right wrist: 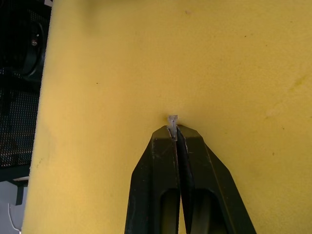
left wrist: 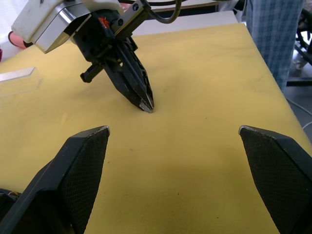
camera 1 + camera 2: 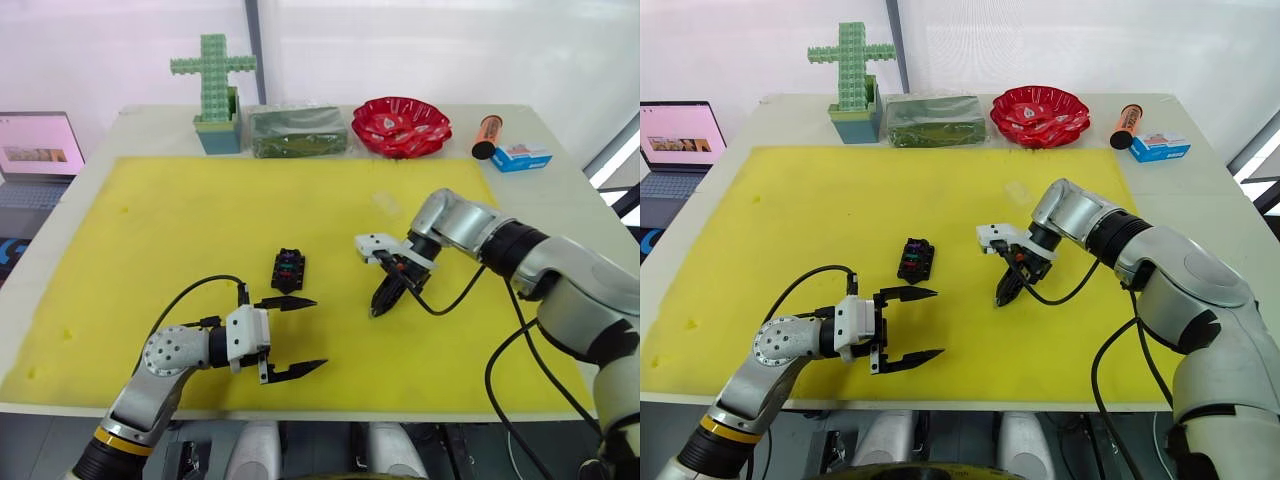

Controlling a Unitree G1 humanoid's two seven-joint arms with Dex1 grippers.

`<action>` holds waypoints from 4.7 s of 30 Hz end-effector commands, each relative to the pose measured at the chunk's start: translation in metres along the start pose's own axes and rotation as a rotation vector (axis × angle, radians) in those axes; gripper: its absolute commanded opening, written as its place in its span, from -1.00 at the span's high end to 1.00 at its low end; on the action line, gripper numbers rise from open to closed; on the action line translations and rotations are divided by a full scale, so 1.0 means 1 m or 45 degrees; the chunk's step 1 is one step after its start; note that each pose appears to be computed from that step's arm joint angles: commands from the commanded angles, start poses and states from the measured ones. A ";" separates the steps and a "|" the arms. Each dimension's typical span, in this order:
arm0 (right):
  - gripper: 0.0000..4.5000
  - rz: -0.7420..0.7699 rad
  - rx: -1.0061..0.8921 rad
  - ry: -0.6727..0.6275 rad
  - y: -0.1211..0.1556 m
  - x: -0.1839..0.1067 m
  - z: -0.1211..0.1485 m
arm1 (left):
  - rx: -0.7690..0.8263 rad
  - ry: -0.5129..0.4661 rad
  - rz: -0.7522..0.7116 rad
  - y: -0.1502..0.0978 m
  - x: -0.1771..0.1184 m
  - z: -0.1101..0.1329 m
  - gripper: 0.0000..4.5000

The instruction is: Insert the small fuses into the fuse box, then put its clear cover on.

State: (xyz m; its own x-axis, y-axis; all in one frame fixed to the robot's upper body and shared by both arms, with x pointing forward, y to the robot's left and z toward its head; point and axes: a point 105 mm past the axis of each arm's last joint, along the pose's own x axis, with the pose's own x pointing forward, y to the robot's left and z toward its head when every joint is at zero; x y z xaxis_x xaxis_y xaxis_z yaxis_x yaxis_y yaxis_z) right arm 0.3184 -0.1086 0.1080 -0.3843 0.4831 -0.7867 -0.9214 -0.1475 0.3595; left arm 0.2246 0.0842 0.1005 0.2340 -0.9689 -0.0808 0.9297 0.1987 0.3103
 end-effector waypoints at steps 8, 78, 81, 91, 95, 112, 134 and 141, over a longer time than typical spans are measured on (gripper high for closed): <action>0.98 0.044 0.347 -0.431 0.028 -0.035 0.018 | 0.028 -0.026 0.048 0.003 -0.004 0.015 -1.00; -0.98 -0.293 1.159 -0.995 0.115 -0.011 -0.022 | -0.029 -0.036 0.103 0.002 -0.005 0.021 -1.00; -0.98 -0.198 1.065 -0.987 0.116 -0.041 -0.010 | -0.026 -0.033 0.100 0.003 -0.005 0.020 -1.00; -0.98 -0.078 0.857 -0.859 0.086 -0.041 0.010 | -0.020 -0.041 0.082 0.001 -0.002 0.020 -1.00; -0.69 -0.079 0.843 -0.819 0.073 -0.033 0.003 | -0.021 -0.043 0.076 0.000 -0.001 0.020 -1.00; 0.12 -0.067 0.848 -0.788 0.045 -0.018 0.001 | -0.010 -0.048 0.067 0.003 0.005 0.030 -1.00; 0.12 -0.096 0.852 -0.729 0.022 0.002 0.003 | -0.019 -0.036 0.083 0.001 0.003 0.019 -1.00; 0.12 -0.078 0.871 -0.728 0.022 0.005 0.001 | -0.019 -0.035 0.082 -0.001 0.003 0.019 -1.00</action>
State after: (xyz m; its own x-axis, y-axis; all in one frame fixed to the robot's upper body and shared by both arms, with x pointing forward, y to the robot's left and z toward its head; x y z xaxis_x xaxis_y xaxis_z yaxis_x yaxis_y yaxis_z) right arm 0.2942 -0.1111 0.1052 -0.0802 0.8531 -0.5155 -0.6113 0.3664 0.7015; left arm 0.2222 0.0819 0.1117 0.3017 -0.9515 -0.0607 0.9211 0.2745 0.2760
